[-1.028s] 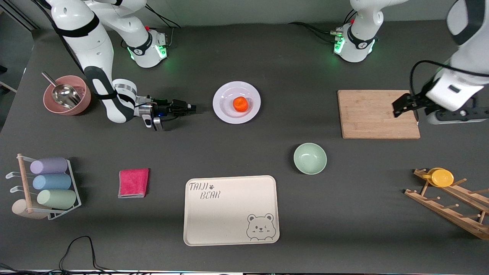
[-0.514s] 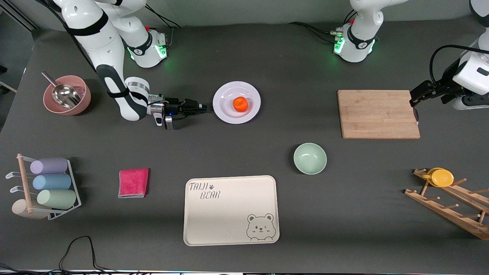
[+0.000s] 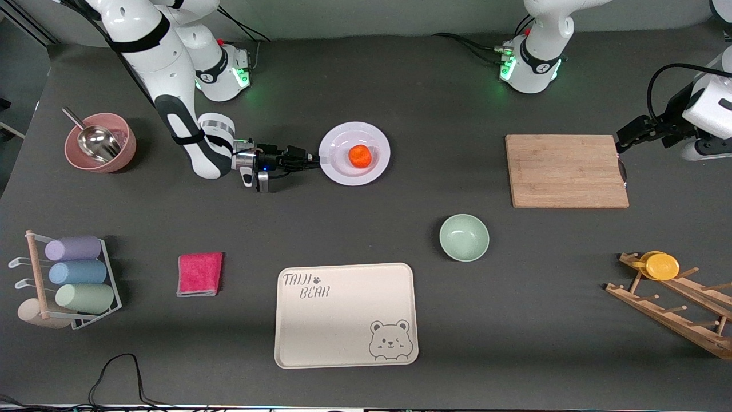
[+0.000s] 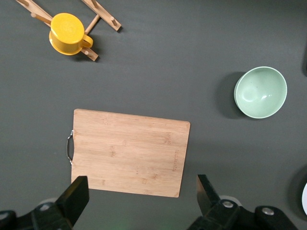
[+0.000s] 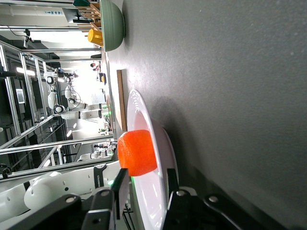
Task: Place orange and plate with both arms
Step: 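Grasp the white plate rim with the right gripper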
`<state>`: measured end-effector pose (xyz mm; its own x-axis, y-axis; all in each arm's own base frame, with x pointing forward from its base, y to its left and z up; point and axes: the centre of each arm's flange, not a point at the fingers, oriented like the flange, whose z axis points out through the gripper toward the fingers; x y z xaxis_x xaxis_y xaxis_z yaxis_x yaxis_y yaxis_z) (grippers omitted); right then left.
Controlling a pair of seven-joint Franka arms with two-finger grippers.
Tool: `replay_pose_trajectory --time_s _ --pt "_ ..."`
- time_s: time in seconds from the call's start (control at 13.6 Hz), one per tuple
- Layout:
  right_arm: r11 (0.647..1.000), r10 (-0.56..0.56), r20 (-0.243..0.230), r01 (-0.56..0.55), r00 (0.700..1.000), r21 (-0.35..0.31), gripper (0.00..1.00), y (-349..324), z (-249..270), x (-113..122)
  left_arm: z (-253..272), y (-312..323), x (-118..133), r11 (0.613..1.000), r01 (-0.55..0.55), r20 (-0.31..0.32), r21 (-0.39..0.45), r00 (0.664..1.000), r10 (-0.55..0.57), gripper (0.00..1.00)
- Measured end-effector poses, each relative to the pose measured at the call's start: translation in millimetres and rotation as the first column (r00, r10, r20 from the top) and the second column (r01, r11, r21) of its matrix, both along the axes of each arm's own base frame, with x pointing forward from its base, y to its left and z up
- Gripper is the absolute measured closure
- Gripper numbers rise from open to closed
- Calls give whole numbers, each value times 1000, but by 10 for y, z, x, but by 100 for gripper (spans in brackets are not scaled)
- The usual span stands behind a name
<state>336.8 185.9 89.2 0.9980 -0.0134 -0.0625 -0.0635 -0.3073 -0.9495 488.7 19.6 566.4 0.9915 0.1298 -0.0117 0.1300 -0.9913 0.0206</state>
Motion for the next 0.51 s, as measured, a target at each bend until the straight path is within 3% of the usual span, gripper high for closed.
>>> replay_pose_trajectory --time_s 0.29,0.51 --pt "1000 3 14 -3 1000 -4 61 21 -30 -21 201 190 -109 1000 -25 43 2 999 25 0" --pt "1000 9 15 -8 1000 -2 61 91 -30 -49 198 18 -116 1000 10 39 27 999 -11 0"
